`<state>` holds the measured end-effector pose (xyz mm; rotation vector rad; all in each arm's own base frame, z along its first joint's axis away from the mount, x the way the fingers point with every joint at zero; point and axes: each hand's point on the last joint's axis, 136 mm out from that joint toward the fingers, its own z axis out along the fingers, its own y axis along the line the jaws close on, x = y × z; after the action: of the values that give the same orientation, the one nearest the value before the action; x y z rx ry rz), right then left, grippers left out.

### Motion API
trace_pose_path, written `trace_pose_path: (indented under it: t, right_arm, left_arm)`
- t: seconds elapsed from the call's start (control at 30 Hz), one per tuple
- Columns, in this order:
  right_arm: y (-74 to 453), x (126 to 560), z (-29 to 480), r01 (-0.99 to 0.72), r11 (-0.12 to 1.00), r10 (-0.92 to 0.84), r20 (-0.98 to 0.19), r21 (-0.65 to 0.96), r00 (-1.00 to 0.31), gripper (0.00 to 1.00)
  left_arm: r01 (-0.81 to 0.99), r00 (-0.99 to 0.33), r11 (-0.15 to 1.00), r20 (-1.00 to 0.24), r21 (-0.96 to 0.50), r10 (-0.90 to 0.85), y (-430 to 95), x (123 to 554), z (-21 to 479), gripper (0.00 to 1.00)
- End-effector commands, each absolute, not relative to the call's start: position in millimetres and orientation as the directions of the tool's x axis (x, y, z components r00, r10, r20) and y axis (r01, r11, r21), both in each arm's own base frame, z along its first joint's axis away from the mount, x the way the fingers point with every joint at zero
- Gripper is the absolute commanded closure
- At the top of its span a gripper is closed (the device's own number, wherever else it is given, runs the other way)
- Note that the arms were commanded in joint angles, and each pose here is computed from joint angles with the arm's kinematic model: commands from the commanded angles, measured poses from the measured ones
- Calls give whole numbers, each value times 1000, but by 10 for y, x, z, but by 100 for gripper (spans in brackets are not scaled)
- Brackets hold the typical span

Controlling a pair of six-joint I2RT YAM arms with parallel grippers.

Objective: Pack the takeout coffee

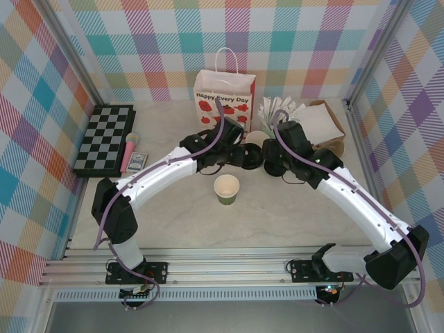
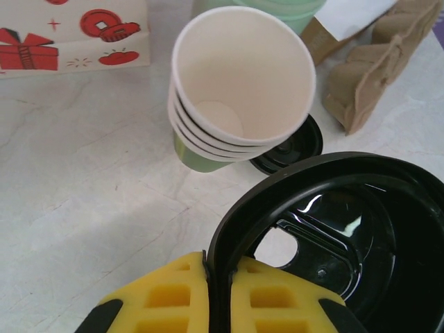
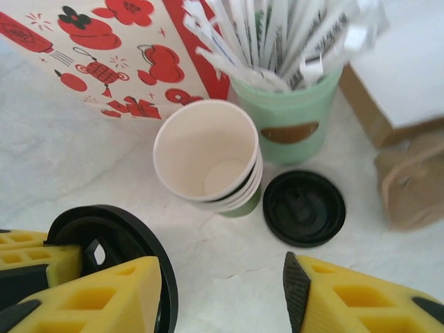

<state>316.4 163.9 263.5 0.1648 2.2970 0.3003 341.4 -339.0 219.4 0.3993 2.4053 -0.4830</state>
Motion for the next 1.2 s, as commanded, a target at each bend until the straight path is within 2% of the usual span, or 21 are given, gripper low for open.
trace_pose_path:
  t: [0.0, 0.17, 0.4, 0.73, 0.97, 1.03, 1.17]
  right_arm:
    - [1740, 3111, 2528, 162, 891, 405, -581, 424, -706, 51]
    - [2086, 3133, 2502, 46, 842, 387, -540, 538, -748, 47]
    - [2190, 3114, 2475, -8, 836, 346, -538, 549, -769, 47]
    - [2166, 3167, 2360, 12, 870, 325, -553, 494, -767, 76]
    - [2160, 3241, 2503, -81, 892, 257, -648, 445, -717, 98]
    - [2144, 3261, 2581, -121, 899, 231, -690, 422, -686, 100]
    - [2067, 3315, 2748, -187, 923, 163, -782, 337, -602, 100]
  left_arm:
    - [370, -679, 875, -733, -312, 26, -3397, 3454, 2613, 100]
    - [356, -665, 871, -746, -338, -17, -3366, 3452, 2674, 100]
    - [340, -665, 880, -746, -332, -25, -3342, 3472, 2663, 100]
    - [352, -666, 868, -745, -351, -31, -3365, 3445, 2671, 100]
    - [370, -670, 854, -742, -365, -27, -3369, 3393, 2669, 99]
    - [378, -667, 849, -745, -369, -27, -3362, 3371, 2699, 96]
    - [404, -654, 825, -756, -395, -42, -3359, 3312, 2798, 84]
